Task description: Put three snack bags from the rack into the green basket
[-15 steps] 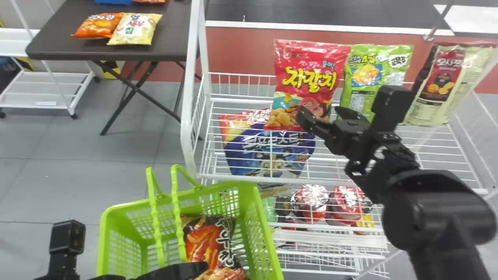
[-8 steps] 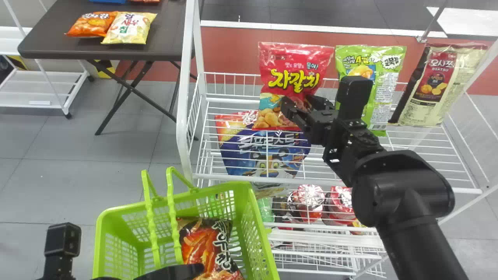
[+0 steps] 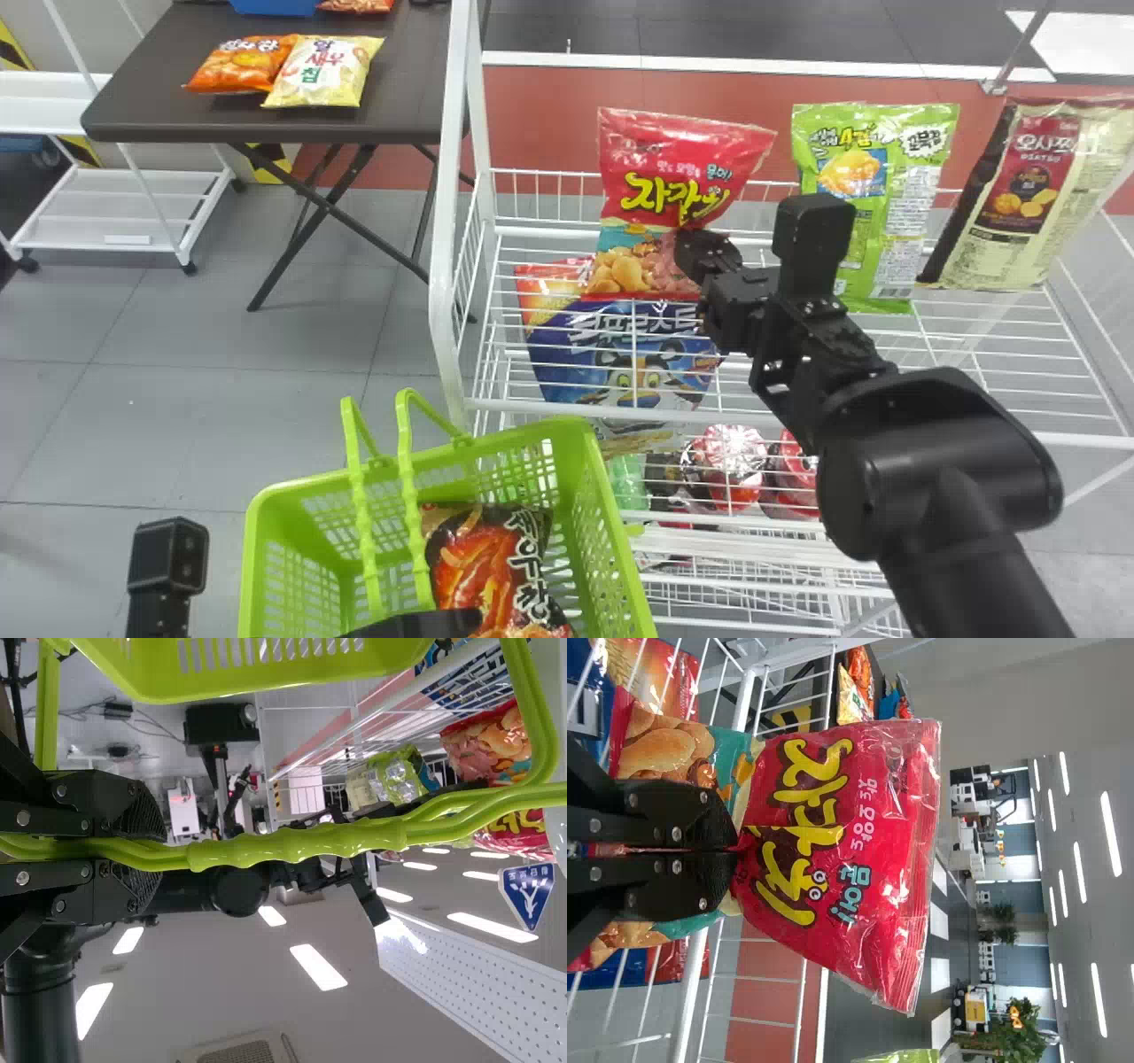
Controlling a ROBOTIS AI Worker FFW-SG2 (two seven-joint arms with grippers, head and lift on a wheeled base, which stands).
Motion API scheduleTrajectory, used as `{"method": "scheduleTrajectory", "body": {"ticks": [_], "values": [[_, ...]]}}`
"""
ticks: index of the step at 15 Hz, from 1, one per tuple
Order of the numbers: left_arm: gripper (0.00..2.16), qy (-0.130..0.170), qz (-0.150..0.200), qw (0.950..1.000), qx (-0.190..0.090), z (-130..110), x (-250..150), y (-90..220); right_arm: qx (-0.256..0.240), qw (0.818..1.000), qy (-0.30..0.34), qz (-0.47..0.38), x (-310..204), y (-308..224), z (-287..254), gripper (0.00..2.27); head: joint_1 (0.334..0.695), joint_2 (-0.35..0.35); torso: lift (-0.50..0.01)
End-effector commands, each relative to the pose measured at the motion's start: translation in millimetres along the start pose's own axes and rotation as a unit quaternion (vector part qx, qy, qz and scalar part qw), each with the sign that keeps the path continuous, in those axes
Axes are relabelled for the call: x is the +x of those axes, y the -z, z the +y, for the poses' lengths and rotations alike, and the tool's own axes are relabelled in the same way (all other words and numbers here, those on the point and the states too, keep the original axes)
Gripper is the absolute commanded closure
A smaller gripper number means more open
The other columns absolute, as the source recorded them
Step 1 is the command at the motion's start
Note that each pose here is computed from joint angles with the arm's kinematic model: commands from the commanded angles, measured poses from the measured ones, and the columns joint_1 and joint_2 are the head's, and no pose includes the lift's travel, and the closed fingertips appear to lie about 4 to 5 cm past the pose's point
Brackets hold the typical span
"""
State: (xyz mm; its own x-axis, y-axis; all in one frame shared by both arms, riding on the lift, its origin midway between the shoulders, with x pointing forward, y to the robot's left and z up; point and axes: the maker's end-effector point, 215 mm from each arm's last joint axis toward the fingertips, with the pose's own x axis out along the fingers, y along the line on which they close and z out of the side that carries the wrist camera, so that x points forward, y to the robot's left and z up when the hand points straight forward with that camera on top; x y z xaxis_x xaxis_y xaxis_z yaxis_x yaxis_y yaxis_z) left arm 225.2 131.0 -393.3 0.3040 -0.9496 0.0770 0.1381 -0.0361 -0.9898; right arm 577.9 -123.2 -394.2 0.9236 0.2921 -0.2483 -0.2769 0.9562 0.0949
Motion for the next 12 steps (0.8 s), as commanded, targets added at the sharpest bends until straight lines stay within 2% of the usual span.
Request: {"method": "scheduleTrajectory", "body": {"ticks": [1, 3, 5, 9, 12], "values": [[2.15, 0.000, -0.004, 1.0000, 0.000, -0.2, -2.5, -1.1, 0.007, 1.000, -0.010, -0.020, -33.4, -19.2, 13.9, 2.25, 0.695, 0.009, 0.000], [2.15, 0.001, -0.004, 1.0000, 0.000, -1.0, -1.9, -1.3, 0.019, 0.999, -0.036, -0.021, -69.1, -38.3, 35.9, 2.25, 0.695, 0.020, 0.000], [2.15, 0.001, -0.004, 1.0000, 0.000, -0.2, -0.8, -1.8, 0.041, 0.997, -0.073, 0.001, -101.8, -33.7, 63.8, 2.25, 0.695, 0.031, 0.000], [2.15, 0.001, 0.000, 1.0000, 0.004, -0.5, 4.0, -4.1, 0.077, 0.972, -0.151, 0.164, -161.3, 48.7, 131.3, 2.25, 0.695, 0.102, 0.000], [2.15, -0.002, 0.002, 1.0000, 0.005, 0.5, 5.8, -4.9, 0.092, 0.945, -0.211, 0.231, -191.8, 83.9, 186.5, 2.25, 0.695, 0.168, 0.000]]}}
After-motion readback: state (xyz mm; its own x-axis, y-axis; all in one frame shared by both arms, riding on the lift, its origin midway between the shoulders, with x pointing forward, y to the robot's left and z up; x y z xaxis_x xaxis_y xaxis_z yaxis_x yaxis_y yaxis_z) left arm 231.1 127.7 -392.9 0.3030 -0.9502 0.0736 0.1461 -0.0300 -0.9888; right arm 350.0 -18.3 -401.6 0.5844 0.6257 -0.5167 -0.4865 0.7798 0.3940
